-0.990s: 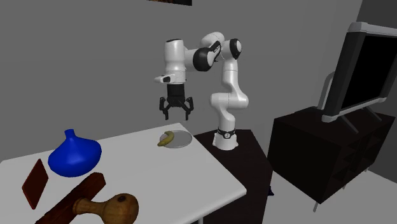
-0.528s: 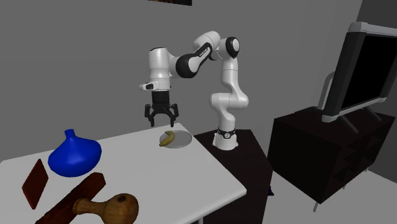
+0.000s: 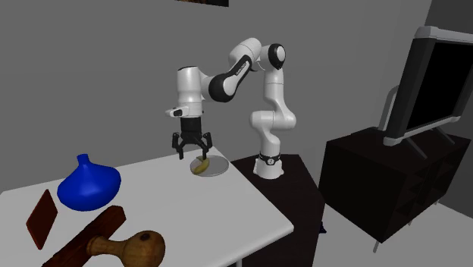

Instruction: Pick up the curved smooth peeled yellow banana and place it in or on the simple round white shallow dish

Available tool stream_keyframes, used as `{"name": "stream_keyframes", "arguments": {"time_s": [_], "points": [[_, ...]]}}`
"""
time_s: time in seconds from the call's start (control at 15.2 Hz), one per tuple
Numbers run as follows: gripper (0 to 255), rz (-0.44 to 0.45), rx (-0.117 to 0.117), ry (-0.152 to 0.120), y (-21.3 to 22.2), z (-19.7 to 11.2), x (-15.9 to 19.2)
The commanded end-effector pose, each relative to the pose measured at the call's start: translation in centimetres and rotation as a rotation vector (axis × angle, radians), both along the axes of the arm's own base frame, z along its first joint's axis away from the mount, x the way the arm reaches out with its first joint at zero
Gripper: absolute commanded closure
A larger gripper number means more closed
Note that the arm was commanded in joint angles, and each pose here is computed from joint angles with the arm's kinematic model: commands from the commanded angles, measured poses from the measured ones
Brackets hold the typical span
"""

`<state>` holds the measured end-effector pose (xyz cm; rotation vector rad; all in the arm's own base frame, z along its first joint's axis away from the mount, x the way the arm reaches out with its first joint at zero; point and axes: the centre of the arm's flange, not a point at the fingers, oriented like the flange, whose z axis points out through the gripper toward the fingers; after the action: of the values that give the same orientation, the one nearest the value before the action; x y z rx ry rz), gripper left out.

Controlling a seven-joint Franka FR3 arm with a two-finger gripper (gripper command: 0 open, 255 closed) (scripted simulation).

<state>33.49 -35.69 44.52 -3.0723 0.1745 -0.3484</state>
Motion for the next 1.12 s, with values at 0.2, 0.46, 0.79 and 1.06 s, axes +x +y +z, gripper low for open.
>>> {"name": "stream_keyframes", "arguments": {"time_s": [0.2, 0.46, 0.79, 1.06], "points": [[0, 0.000, 0.000, 0.000, 0.03, -0.10, 0.05], [255, 0.000, 0.000, 0.000, 0.02, -0.09, 0.05], [255, 0.000, 0.000, 0.000, 0.02, -0.10, 0.05], [0, -0.001, 0.000, 0.021, 0.18, -0.73, -0.74]]}}
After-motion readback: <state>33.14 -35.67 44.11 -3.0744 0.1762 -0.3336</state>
